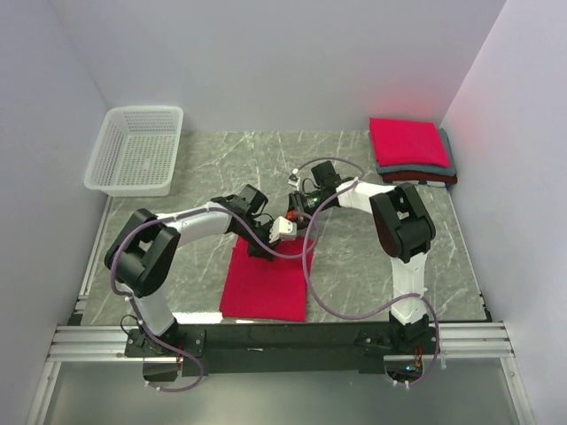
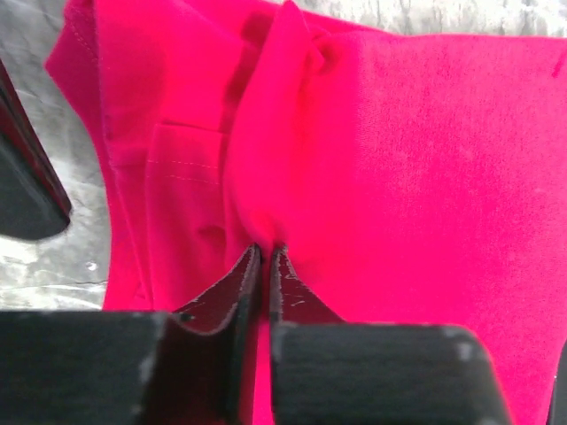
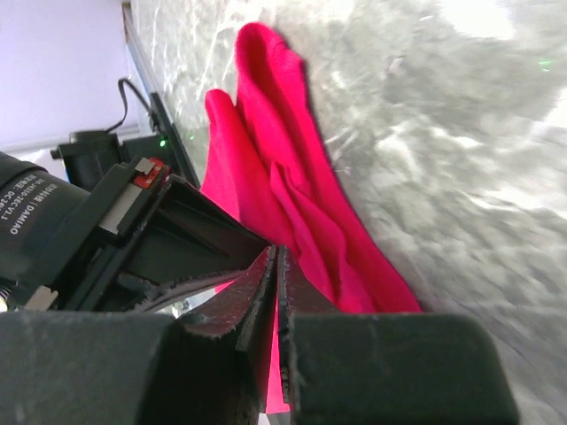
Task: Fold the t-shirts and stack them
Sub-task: Fold the tshirt
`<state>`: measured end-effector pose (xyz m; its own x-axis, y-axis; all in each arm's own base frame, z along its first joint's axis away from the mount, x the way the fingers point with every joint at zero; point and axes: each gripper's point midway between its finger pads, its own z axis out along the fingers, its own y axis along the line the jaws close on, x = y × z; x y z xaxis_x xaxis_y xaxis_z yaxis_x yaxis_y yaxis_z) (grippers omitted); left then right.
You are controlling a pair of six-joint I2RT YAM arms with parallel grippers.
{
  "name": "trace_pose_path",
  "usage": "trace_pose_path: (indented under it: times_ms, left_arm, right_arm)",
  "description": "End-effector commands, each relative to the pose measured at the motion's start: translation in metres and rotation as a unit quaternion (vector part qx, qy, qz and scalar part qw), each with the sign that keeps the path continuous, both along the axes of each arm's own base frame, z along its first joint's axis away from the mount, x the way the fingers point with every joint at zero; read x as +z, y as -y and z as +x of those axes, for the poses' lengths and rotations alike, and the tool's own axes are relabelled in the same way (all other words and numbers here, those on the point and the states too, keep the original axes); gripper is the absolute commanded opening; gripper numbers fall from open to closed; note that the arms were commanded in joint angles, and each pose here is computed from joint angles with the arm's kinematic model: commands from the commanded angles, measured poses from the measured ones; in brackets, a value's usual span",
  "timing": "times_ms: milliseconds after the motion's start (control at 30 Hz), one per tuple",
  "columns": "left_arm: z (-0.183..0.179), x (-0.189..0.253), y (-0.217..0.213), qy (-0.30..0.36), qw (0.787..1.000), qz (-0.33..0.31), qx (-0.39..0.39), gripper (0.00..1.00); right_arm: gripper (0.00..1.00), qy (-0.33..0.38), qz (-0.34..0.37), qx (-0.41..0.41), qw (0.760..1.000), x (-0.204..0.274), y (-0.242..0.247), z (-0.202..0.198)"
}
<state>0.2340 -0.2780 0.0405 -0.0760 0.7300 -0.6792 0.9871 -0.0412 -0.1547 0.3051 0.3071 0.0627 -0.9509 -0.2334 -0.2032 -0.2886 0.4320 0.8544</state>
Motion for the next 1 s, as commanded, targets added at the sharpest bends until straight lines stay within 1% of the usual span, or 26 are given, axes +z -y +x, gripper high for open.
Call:
trace_pose_path:
  times_ms: [0, 33, 167, 400, 667, 833, 967]
  left_arm:
    - [-0.001, 0.017, 0.002, 0.042, 0.999, -0.014, -0.003, 0.02]
    - [0.001, 0.022, 0.006, 0.056, 0.998, -0.021, -0.001, 0.01]
    - [0.000, 0.036, 0.006, 0.098, 0.995, -0.026, 0.002, 0.01]
    - [0.000, 0.063, 0.014, 0.157, 0.987, -0.041, 0.004, 0.01]
    - [0.033, 0.083, 0.016, 0.226, 0.973, -0.040, 0.023, 0.01]
    - [0.057, 0.087, 0.017, 0.252, 0.966, -0.045, 0.032, 0.01]
    - [0.068, 0.080, 0.017, 0.264, 0.963, -0.046, 0.037, 0.01]
  right_arm:
    - [0.10, -0.006, 0.025, 0.029, 0.999, 0.001, -0.016, -0.013]
    - [0.10, -0.012, 0.029, 0.041, 0.999, 0.001, -0.022, -0.021]
    - [0.10, -0.024, 0.028, 0.059, 0.998, -0.009, -0.034, -0.031]
    - [0.09, -0.083, 0.015, 0.050, 0.995, -0.050, -0.037, -0.034]
    - [0.09, -0.113, 0.014, 0.048, 0.992, -0.060, -0.034, -0.042]
    - [0.09, -0.113, 0.017, 0.049, 0.992, -0.058, -0.034, -0.042]
    - [0.09, -0.109, 0.021, 0.052, 0.992, -0.054, -0.035, -0.041]
